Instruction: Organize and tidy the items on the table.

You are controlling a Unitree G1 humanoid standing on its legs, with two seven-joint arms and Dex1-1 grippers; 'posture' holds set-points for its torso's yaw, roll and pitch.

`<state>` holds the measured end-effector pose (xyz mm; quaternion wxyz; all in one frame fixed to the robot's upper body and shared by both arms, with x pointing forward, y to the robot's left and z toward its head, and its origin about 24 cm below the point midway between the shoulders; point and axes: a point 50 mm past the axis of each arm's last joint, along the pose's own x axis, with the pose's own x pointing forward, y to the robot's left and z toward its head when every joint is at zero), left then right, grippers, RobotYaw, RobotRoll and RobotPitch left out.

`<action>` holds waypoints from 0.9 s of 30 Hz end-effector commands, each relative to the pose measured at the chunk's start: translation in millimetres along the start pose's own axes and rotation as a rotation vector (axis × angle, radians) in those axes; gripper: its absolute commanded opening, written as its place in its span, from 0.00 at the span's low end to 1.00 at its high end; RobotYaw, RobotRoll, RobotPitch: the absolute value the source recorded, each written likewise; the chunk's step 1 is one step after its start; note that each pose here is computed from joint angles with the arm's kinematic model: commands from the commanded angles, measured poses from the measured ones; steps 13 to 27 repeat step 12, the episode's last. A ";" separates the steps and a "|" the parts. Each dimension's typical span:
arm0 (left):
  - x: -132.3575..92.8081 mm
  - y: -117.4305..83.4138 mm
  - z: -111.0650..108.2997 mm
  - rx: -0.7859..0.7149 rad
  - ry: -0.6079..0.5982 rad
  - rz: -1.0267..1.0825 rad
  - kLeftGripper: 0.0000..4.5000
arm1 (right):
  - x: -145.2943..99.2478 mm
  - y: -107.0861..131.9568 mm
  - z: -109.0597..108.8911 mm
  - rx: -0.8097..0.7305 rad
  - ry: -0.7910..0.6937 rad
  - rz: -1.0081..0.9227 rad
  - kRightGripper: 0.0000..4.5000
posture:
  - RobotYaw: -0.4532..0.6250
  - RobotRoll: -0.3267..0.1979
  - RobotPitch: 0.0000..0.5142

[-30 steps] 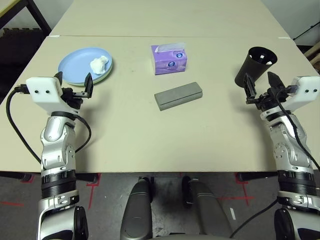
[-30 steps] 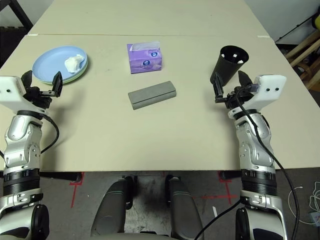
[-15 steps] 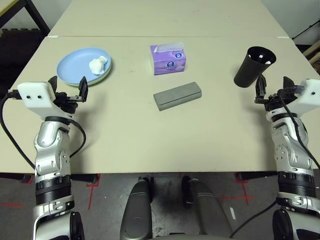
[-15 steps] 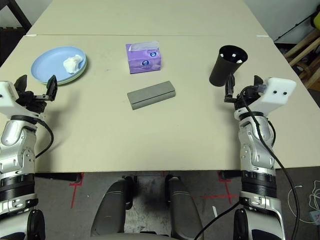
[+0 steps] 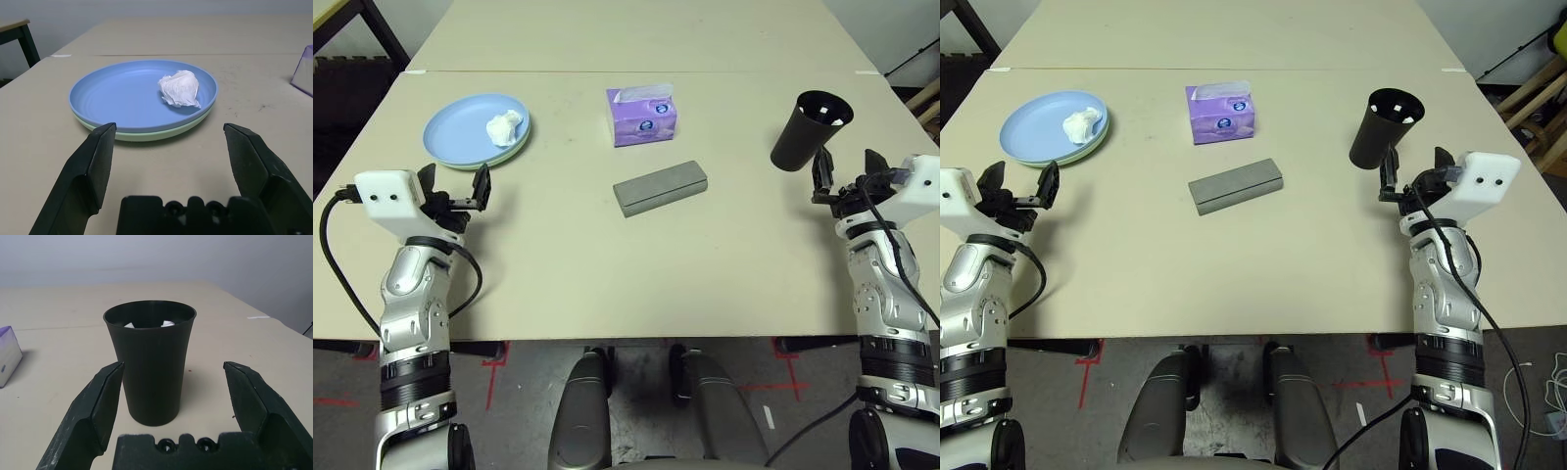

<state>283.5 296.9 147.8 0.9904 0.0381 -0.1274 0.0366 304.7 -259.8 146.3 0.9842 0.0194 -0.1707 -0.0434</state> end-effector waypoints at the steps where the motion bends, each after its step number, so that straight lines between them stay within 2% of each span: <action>1: -1.8 2.9 2.1 0.003 -0.001 0.003 1.00 | -1.2 -4.1 -1.9 -0.008 0.014 -0.008 0.99 | 0.52 0.62 0.40; 11: 4.5 3.7 6.9 0.002 -0.057 0.073 1.00 | -0.2 -2.6 -2.1 -0.011 0.012 -0.004 0.99 | 0.52 0.62 0.38; 27: 5.0 3.6 6.8 0.001 -0.059 0.078 1.00 | -0.3 -2.8 -1.9 -0.011 0.012 -0.003 0.99 | 0.52 0.62 0.38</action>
